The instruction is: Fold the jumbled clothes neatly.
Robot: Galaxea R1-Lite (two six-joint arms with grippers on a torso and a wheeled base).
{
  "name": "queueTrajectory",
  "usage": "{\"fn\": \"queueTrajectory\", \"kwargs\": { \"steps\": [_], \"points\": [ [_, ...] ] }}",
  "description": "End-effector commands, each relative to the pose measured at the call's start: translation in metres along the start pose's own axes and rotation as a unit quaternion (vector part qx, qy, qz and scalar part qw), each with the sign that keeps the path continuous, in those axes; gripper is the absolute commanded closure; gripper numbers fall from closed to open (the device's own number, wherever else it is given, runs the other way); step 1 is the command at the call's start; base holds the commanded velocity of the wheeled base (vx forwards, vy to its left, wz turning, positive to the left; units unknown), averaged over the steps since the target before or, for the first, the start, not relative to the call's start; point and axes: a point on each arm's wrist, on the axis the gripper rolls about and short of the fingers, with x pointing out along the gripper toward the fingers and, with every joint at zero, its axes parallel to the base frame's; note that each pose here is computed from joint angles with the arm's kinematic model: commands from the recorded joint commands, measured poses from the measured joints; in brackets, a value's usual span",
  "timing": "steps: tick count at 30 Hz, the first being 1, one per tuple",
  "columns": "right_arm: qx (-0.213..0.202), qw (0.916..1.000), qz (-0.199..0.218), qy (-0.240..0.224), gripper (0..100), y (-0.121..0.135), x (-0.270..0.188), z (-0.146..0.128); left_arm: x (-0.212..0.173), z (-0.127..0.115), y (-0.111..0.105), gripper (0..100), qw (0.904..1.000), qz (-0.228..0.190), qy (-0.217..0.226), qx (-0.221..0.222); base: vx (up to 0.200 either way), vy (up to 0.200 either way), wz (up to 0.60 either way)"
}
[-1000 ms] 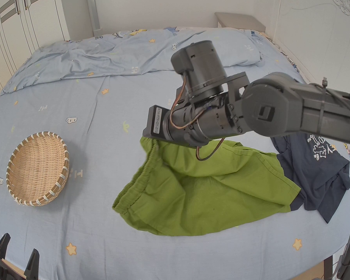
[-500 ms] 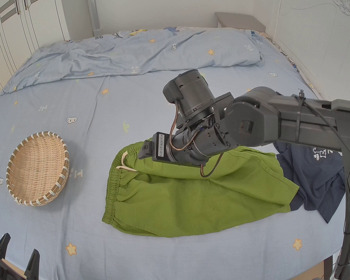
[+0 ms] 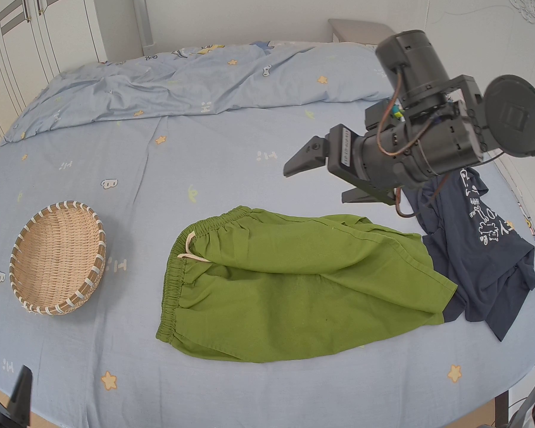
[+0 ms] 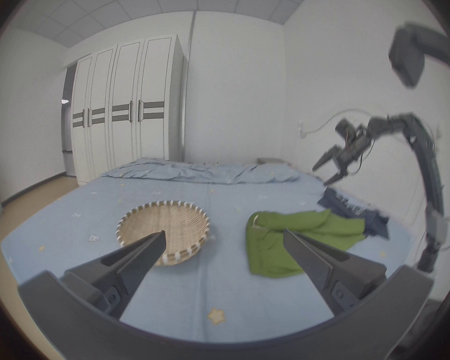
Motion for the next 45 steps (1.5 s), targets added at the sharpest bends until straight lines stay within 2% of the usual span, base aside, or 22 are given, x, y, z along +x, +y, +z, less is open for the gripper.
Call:
{"fn": "queueTrajectory", "kwargs": {
  "steps": [1,2,5,6,7,10,11,12,17,20,21,22,24,26,27,29,30,33,40,42,45],
  "points": [
    [0.019,0.999,0.015,-0.037,0,-0.036,-0.075,-0.025,0.04,0.073,-0.003,0,0.9851,-0.112,0.101,-0.083,0.0,0.0,0.0],
    [0.022,0.9988,0.014,-0.042,0,-0.046,-0.082,-0.035,0.061,0.068,-0.007,0,0.9707,-0.148,0.161,-0.098,0.0,0.0,0.0],
    [0.033,0.9977,0.002,-0.059,0,-0.071,-0.089,-0.049,0.096,0.056,-0.014,0,0.9417,-0.155,0.252,-0.161,0.0,0.0,0.0],
    [0.033,0.9976,0.002,-0.06,0,-0.072,-0.089,-0.05,0.098,0.055,-0.014,0,0.9403,-0.154,0.255,-0.165,0.0,0.0,0.0],
    [0.038,0.9966,0.006,-0.073,0,-0.089,-0.087,-0.056,0.122,0.046,-0.018,0,0.9194,-0.146,0.291,-0.221,0.0,0.0,0.0],
    [0.038,0.9948,0.019,-0.093,0,-0.115,-0.087,-0.06,0.154,0.026,-0.023,0,0.8886,-0.155,0.335,-0.272,0.0,0.0,0.0],
    [0.037,0.9946,0.022,-0.094,0,-0.117,-0.087,-0.061,0.157,0.023,-0.024,0,0.8854,-0.156,0.341,-0.275,0.0,0.0,0.0],
    [0.029,0.9942,0.029,-0.1,0,-0.131,-0.087,-0.064,0.174,0.003,-0.024,0,0.8695,-0.164,0.374,-0.278,0.0,0.0,0.0],
    [0.022,0.991,0.016,-0.131,0,-0.154,-0.092,-0.056,0.204,-0.038,-0.022,0,0.8435,-0.201,0.439,-0.235,0.0,0.0,0.0],
    [0.021,0.9907,0.017,-0.133,0,-0.154,-0.094,-0.057,0.219,-0.046,-0.017,0,0.8391,-0.218,0.446,-0.222,0.0,0.0,0.0],
    [0.022,0.991,0.015,-0.131,0,-0.155,-0.093,-0.059,0.222,-0.047,-0.015,0,0.8337,-0.225,0.449,-0.23,0.0,0.0,0.0],
    [0.022,0.991,0.015,-0.131,0,-0.155,-0.093,-0.059,0.222,-0.047,-0.015,0,0.8337,-0.225,0.449,-0.23,0.0,0.0,0.0],
    [0.023,0.9919,0.014,-0.124,0,-0.155,-0.091,-0.062,0.227,-0.06,-0.011,0,0.8122,-0.238,0.469,-0.252,0.0,0.0,0.0],
    [0.025,0.9919,0.011,-0.124,0,-0.157,-0.09,-0.06,0.233,-0.066,-0.005,0,0.8079,-0.228,0.476,-0.262,0.0,0.0,0.0],
    [0.025,0.9919,0.011,-0.124,0,-0.157,-0.089,-0.06,0.234,-0.066,-0.004,0,0.8083,-0.225,0.476,-0.264,0.0,0.0,0.0],
    [0.026,0.992,0.009,-0.124,0,-0.159,-0.088,-0.06,0.241,-0.065,0.009,0,0.8158,-0.209,0.462,-0.278,0.0,0.0,0.0],
    [0.025,0.9921,0.009,-0.123,0,-0.158,-0.088,-0.06,0.243,-0.067,0.01,0,0.8152,-0.206,0.463,-0.28,0.0,0.0,0.0],
    [0.025,0.9927,0.009,-0.118,0,-0.158,-0.085,-0.061,0.25,-0.076,0.011,0,0.8074,-0.202,0.476,-0.285,0.0,0.0,0.0],
    [0.024,0.9928,0.009,-0.116,0,-0.158,-0.085,-0.061,0.263,-0.086,0.005,0,0.7956,-0.211,0.491,-0.286,0.0,0.0,0.0],
    [0.024,0.993,0.01,-0.115,0,-0.157,-0.084,-0.062,0.269,-0.094,-0.001,0,0.7864,-0.217,0.504,-0.283,0.0,0.0,0.0],
    [0.024,0.993,0.01,-0.115,0,-0.157,-0.084,-0.062,0.272,-0.099,-0.002,0,0.7826,-0.218,0.509,-0.285,0.0,0.0,0.0]
  ]
}}
